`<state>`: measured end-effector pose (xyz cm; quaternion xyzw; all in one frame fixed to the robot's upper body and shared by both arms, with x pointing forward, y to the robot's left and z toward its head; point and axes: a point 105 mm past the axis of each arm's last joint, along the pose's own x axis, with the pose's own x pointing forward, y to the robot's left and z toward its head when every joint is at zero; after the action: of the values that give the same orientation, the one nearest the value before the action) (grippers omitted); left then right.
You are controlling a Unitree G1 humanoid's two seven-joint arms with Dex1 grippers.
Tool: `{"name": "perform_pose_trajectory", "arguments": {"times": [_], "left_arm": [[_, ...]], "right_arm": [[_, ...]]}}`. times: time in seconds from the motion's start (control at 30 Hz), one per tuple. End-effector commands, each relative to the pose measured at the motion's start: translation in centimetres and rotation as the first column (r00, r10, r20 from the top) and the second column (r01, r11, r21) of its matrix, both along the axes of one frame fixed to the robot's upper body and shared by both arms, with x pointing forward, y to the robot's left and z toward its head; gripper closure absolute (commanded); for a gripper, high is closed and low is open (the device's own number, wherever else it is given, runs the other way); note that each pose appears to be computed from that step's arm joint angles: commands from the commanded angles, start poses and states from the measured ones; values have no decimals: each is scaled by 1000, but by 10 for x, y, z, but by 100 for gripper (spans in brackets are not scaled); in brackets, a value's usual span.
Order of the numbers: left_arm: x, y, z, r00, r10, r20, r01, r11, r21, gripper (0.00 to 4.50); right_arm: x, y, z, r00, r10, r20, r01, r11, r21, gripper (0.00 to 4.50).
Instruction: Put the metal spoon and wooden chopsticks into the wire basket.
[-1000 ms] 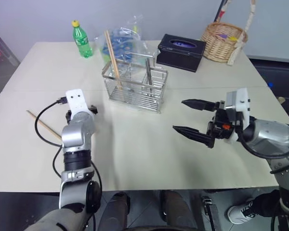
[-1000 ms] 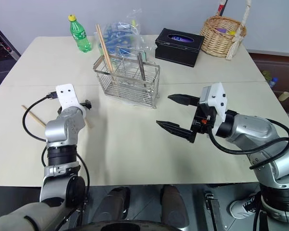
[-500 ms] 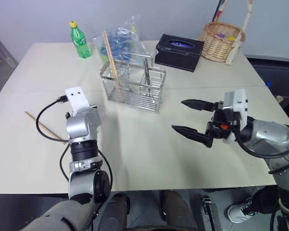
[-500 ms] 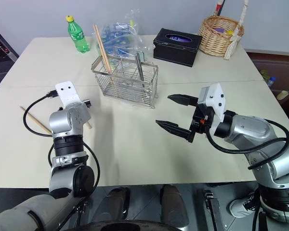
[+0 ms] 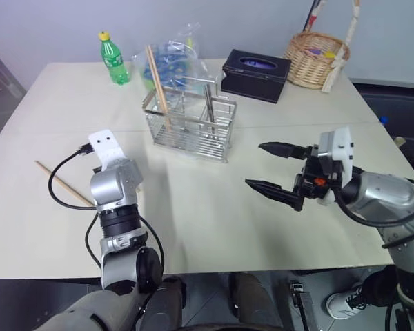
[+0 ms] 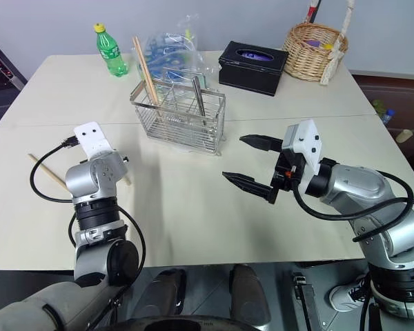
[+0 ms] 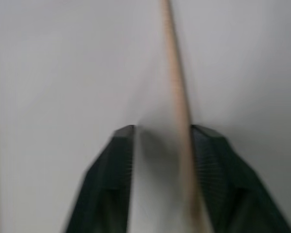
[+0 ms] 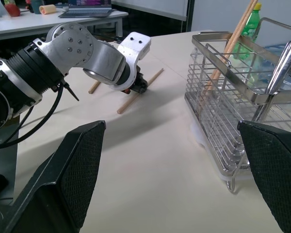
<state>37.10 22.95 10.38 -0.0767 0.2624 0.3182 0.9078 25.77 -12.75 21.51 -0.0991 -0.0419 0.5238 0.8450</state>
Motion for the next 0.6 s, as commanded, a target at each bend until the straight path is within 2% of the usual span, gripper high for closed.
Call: {"name": "perform_pose_trajectory", "arguments": {"times": [0.03,0.3,0.37,0.47,0.53,0.6], "left_arm": [[-17,13,-28,992,53,-113,-56,998,-28,440],[-7,15,-16,1000,5,-9,-5,998,-59,440],[-3,31,6,998,8,69,-9,1000,10,440],[7,58,64,969,-50,240,2,980,197,440],[15,65,100,922,-153,355,55,961,272,440],[23,62,129,836,-276,474,133,940,314,440]], "right_arm": [[-1,2,9,999,11,45,-12,1000,16,0],[0,3,8,999,9,44,-9,1000,19,0],[1,3,8,999,5,45,-6,1000,21,0],[2,2,9,999,-7,48,5,1000,30,0],[2,2,9,999,-14,47,12,999,39,0],[1,5,7,999,-6,50,4,999,42,0]]}}
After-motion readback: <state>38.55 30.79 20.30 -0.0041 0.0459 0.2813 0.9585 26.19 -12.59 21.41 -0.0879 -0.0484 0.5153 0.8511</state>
